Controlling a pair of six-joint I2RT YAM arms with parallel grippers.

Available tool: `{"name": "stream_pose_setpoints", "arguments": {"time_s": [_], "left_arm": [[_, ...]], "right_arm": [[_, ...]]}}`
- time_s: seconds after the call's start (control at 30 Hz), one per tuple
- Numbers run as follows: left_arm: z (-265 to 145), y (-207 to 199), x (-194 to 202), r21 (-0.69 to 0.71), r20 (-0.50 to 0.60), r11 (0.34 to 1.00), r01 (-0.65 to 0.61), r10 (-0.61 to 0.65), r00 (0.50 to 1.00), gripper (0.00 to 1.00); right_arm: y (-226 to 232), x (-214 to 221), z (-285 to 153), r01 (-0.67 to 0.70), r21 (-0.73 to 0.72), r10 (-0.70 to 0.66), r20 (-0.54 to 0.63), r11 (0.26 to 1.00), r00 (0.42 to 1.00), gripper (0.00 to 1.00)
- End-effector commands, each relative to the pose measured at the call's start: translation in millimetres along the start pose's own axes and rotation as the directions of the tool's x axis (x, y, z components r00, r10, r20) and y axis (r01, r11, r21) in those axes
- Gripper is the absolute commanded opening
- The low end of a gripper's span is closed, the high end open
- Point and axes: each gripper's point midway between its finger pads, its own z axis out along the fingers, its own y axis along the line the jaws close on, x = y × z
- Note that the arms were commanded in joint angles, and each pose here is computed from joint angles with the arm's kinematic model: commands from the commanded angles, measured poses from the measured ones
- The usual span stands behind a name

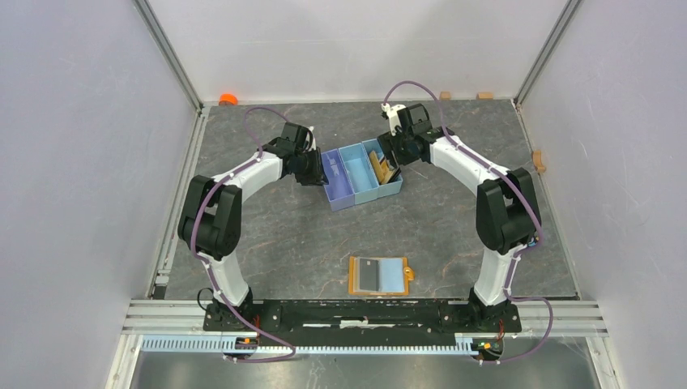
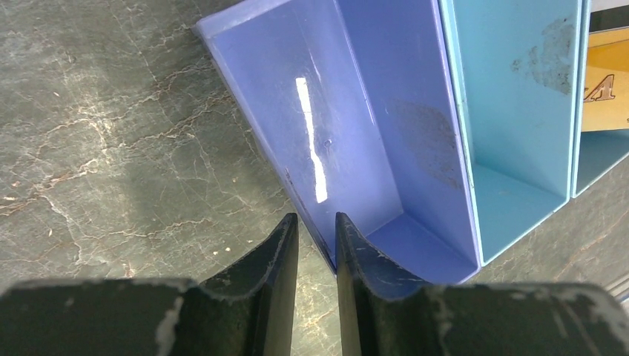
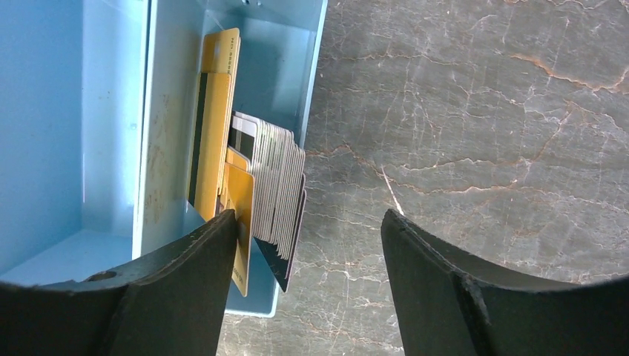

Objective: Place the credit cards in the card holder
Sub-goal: Pick up the credit card from the storage box.

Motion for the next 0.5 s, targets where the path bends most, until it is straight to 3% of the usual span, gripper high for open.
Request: {"name": "stream_pose_setpoints", "arguments": {"time_s": [0.0,0.47], "left_arm": [[2.3,18.9,3.4,-0.081,-0.03,0.995,-0.063,0.061,0.998,0.31],[2.1,19.3,2.8,-0.087,-0.032,0.994,-0.069,0.067,0.997,0.29]], "right_arm": [[-12.0,-23.8,-22.9,0.005,0.037,-0.007,0.062,0.999,0.998,0.73],[-4.5,-30.9,-33.8,0.006,-0.007,-0.006,0.088,1.0,0.996,0.38]]}}
